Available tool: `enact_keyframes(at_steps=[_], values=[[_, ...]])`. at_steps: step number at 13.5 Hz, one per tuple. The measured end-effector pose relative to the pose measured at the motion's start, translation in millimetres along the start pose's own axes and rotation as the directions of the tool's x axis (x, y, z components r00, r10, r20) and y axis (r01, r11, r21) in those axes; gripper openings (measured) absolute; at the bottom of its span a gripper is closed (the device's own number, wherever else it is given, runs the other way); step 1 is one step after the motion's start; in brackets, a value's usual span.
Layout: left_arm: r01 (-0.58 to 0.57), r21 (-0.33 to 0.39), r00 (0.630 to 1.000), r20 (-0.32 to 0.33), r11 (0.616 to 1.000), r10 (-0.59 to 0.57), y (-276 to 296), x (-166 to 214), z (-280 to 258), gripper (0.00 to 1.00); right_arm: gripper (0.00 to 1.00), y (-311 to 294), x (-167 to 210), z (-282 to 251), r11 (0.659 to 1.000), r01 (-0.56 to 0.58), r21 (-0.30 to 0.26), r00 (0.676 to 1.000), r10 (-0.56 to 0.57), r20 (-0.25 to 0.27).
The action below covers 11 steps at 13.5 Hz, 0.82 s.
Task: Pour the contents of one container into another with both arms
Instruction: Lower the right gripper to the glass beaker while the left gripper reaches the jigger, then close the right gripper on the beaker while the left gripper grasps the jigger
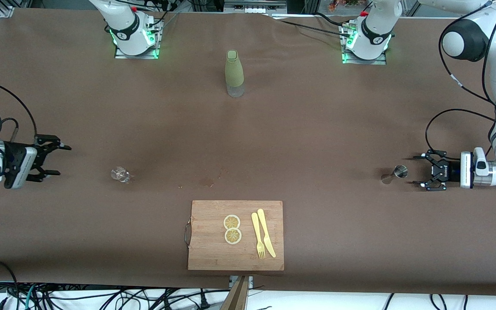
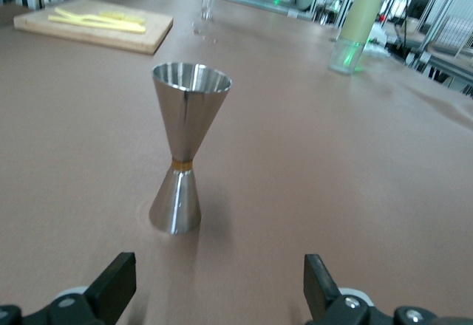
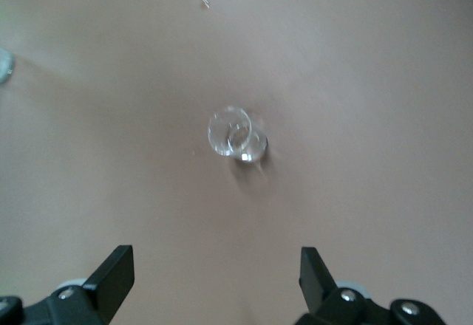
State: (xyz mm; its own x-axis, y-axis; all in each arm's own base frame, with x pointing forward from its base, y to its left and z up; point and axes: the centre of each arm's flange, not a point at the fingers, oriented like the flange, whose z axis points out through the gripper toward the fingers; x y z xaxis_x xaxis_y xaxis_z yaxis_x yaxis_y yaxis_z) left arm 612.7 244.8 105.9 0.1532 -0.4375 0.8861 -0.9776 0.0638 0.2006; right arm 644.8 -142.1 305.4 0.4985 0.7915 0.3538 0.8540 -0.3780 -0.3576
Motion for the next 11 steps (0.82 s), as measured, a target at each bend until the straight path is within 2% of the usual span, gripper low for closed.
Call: enact_keyframes(at_steps=[3,6,11], values=[[-0.014,-0.003,0.994,-0.109,1.000,0.013,0,-9,19,1.00,1.00,18,-21,37,0.986,0.166,0.028,0.975,-0.159,-0.157],[-0.014,-0.012,0.983,-0.181,1.000,0.012,0,-15,34,1.00,1.00,30,-41,63,0.963,0.268,0.006,0.931,-0.257,-0.259],[-0.055,0.022,0.972,-0.226,0.998,0.059,-10,-7,45,1.00,1.00,48,-73,117,0.937,0.342,-0.067,0.832,-0.335,-0.443]])
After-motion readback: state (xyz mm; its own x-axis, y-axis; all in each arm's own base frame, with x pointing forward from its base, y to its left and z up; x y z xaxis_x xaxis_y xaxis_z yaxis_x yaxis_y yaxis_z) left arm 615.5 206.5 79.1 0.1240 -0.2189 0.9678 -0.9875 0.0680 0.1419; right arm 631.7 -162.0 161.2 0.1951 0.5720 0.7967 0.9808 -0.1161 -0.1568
